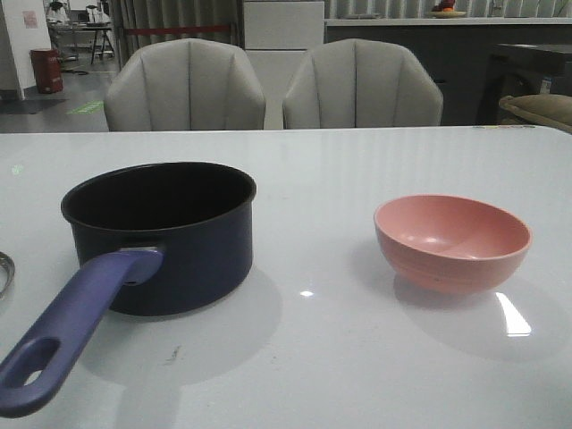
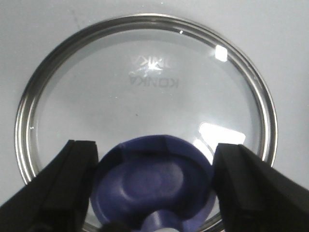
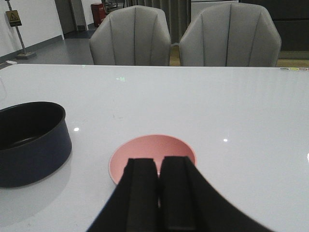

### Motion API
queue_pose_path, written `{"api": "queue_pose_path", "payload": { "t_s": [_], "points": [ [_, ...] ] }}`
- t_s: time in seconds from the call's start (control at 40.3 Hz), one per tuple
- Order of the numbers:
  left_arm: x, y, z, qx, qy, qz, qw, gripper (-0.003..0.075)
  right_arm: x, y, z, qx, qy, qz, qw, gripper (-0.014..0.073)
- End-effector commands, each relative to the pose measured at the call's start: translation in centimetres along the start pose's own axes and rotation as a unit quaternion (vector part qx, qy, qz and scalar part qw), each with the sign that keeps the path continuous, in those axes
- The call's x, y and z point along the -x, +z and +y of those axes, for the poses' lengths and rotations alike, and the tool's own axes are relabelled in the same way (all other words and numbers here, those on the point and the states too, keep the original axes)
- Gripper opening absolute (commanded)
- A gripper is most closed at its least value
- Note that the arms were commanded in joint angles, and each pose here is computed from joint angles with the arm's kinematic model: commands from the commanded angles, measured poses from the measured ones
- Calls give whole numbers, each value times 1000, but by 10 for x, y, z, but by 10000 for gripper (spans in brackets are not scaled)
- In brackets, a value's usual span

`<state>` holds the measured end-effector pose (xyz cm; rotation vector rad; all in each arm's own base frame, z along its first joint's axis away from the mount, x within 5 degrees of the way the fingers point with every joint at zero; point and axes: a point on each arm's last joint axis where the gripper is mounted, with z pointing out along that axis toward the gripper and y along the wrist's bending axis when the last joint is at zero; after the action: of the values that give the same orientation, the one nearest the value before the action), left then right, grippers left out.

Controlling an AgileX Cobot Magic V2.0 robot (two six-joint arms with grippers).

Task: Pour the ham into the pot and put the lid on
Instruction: 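Grasp the purple knob of the glass lid with the left gripper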

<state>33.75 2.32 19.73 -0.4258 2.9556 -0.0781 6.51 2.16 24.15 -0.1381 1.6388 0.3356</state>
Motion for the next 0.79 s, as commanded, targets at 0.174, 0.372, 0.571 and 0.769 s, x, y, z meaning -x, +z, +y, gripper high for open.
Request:
{"api": "queue_pose_path", "payload": {
  "t_s": [0.174, 0.372, 0.571, 0.769],
  "points": [
    [10, -39, -3, -12, 8, -56, 998, 407, 16, -1, -1, -10, -1, -50, 999, 150],
    [17, -73, -7, -21, 33, -105, 994, 407, 16, -1, -1, -10, -1, -50, 999, 150],
    [21, -100, -9, -23, 45, -115, 992, 407, 16, -1, -1, -10, -1, -50, 999, 150],
    [24, -125, -33, -44, 75, -132, 987, 407, 16, -1, -1, -10, -1, -50, 999, 150]
  ]
}}
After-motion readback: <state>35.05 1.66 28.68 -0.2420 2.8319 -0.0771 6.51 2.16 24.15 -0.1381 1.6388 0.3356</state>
